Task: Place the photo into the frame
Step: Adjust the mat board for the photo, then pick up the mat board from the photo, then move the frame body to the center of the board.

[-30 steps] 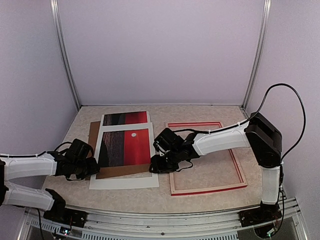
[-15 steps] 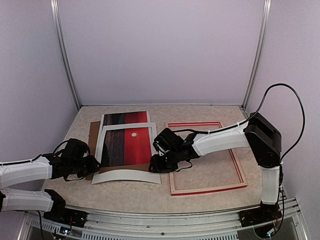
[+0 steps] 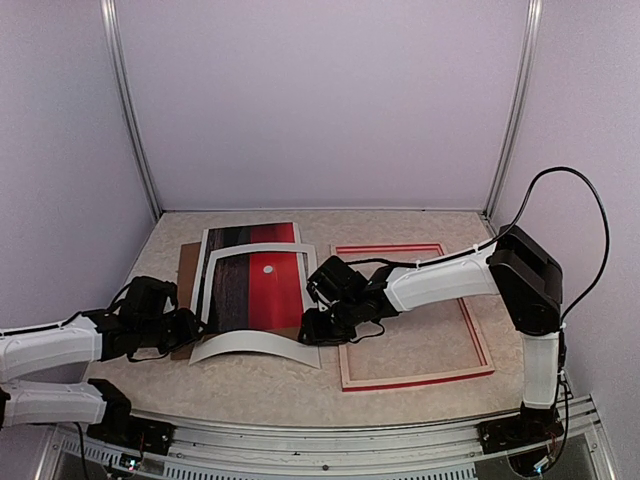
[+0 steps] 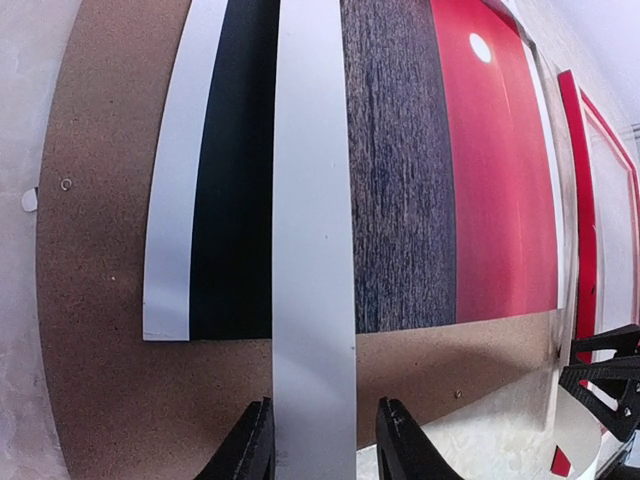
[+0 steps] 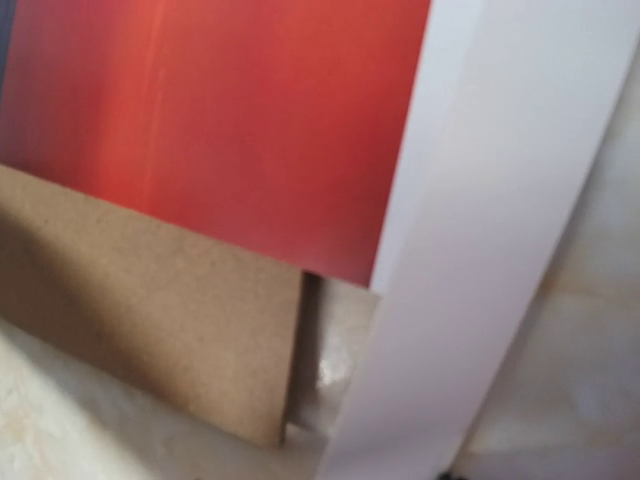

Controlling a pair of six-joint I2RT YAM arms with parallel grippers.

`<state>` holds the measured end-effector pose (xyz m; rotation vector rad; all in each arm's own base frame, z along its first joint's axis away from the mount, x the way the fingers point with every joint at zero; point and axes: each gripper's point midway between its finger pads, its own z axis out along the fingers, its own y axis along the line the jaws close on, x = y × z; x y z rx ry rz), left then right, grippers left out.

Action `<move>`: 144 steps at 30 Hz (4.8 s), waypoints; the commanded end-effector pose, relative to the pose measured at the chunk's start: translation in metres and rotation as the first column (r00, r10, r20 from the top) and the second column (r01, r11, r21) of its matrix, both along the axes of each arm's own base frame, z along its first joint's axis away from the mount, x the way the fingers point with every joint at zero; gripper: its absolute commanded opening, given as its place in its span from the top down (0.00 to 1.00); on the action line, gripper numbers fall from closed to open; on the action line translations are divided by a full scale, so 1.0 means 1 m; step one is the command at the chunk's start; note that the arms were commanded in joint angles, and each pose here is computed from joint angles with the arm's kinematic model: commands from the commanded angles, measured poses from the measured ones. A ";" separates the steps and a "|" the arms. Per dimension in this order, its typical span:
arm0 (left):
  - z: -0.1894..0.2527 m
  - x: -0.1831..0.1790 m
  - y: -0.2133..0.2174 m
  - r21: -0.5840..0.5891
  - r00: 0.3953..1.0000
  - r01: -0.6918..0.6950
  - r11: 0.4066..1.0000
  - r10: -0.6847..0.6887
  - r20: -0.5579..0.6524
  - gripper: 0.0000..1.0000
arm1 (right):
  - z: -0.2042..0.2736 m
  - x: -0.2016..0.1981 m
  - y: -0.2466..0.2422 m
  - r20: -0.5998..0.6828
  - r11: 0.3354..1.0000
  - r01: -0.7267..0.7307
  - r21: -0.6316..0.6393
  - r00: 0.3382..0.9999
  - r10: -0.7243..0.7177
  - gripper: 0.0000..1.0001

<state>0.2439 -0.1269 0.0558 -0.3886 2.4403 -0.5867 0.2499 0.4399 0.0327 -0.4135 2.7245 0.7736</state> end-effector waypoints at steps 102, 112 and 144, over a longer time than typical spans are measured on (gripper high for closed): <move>0.288 0.049 -0.090 -0.278 0.846 0.394 0.876 -0.227 0.483 1.00 | 0.132 0.091 -0.144 0.295 0.961 0.275 -0.038 0.921 -0.252 0.33; 0.372 0.035 -0.216 -0.281 0.701 0.630 0.724 -0.374 0.607 1.00 | 0.169 0.112 -0.281 0.389 0.862 0.490 -0.130 0.825 -0.411 0.33; 0.088 0.047 -0.322 -0.533 0.942 0.327 0.781 -0.313 0.119 1.00 | 0.182 0.112 -0.387 0.434 0.779 0.600 -0.179 0.759 -0.485 0.33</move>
